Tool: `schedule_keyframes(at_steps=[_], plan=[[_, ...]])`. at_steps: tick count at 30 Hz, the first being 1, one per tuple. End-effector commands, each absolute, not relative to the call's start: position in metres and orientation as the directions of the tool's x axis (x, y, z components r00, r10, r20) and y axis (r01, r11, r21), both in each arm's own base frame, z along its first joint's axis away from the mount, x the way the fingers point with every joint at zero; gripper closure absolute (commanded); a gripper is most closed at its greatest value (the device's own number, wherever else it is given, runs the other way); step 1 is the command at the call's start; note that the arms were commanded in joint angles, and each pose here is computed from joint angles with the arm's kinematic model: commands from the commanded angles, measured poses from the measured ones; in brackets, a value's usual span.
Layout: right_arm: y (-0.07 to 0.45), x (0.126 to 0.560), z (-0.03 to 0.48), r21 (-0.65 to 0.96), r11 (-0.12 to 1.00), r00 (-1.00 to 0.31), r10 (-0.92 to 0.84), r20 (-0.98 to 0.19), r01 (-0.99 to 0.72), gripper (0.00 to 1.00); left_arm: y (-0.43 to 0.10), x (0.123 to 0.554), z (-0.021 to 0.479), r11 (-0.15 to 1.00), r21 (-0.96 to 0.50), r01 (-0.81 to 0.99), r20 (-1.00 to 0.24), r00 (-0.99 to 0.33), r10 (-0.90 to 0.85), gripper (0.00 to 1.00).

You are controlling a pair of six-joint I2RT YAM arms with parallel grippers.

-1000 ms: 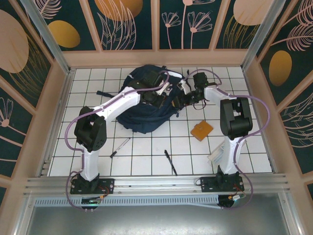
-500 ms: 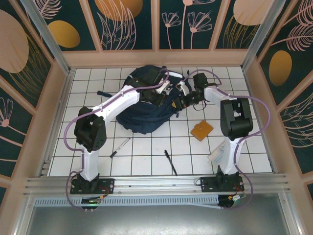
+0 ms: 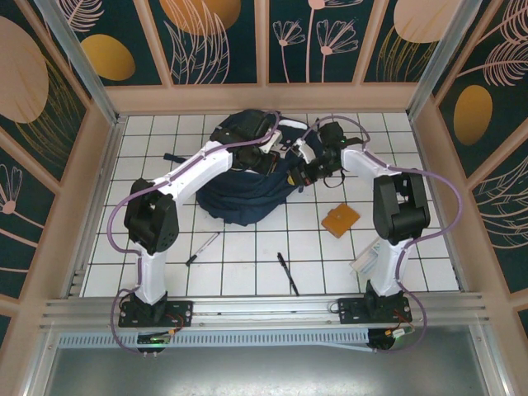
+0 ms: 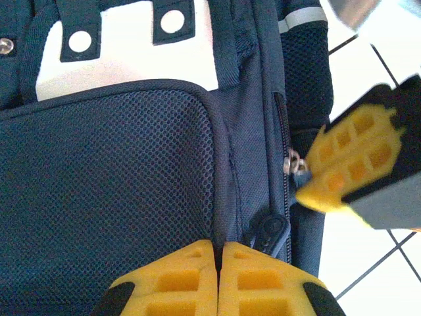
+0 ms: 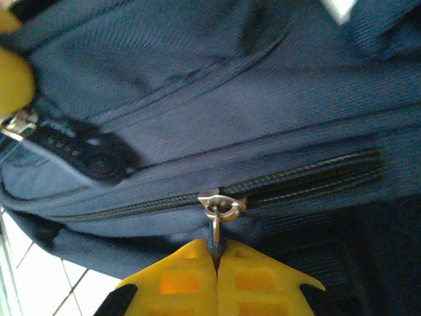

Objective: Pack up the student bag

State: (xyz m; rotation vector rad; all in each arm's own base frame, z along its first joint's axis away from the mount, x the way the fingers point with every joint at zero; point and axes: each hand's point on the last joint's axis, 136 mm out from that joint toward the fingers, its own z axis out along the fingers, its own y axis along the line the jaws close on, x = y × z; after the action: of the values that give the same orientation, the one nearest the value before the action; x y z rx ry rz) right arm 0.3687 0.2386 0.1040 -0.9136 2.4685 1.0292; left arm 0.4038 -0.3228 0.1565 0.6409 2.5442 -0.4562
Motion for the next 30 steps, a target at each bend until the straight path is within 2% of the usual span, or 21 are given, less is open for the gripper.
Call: schedule_keyframes(at_steps=[1, 8, 16, 20, 24, 26, 29, 30], plan=[[0.25, 0.331, 0.112, 0.618, 0.492, -0.785, -0.468, -0.407, -0.614, 1.0, -0.333, 0.434, 0.185, 0.843, -0.251, 0.476, -0.614, -0.751, 0.242, 1.0], [0.296, 0.28, 0.131, 0.749, 0.296, -0.774, -0.464, -0.431, -0.593, 1.0, -0.352, 0.439, 0.193, 0.811, -0.379, 0.445, -0.616, -0.776, 0.138, 1.0], [0.331, 0.256, 0.141, 0.839, 0.203, -0.84, -0.34, -0.424, -0.505, 1.0, -0.373, 0.455, 0.205, 0.769, -0.496, 0.404, -0.621, -0.784, 0.012, 1.0], [0.334, 0.25, 0.137, 0.833, 0.269, -0.868, -0.273, -0.415, -0.484, 0.98, -0.377, 0.463, 0.208, 0.772, -0.498, 0.394, -0.625, -0.781, -0.005, 1.0], [0.331, 0.253, 0.135, 0.777, 0.348, -0.851, -0.178, -0.494, -0.524, 0.8, -0.379, 0.464, 0.203, 0.767, -0.504, 0.397, -0.618, -0.786, 0.001, 1.0], [0.328, 0.254, 0.138, 0.754, 0.371, -0.836, -0.152, -0.527, -0.542, 0.78, -0.379, 0.462, 0.201, 0.767, -0.495, 0.408, -0.62, -0.785, 0.017, 1.0], [0.311, 0.267, 0.139, 0.683, 0.48, -0.808, -0.101, -0.58, -0.55, 0.69, -0.371, 0.462, 0.2, 0.787, -0.462, 0.408, -0.624, -0.78, 0.037, 1.0], [0.303, 0.271, 0.138, 0.647, 0.533, -0.798, -0.095, -0.595, -0.546, 0.63, -0.368, 0.462, 0.2, 0.793, -0.455, 0.405, -0.625, -0.78, 0.039, 0.98]])
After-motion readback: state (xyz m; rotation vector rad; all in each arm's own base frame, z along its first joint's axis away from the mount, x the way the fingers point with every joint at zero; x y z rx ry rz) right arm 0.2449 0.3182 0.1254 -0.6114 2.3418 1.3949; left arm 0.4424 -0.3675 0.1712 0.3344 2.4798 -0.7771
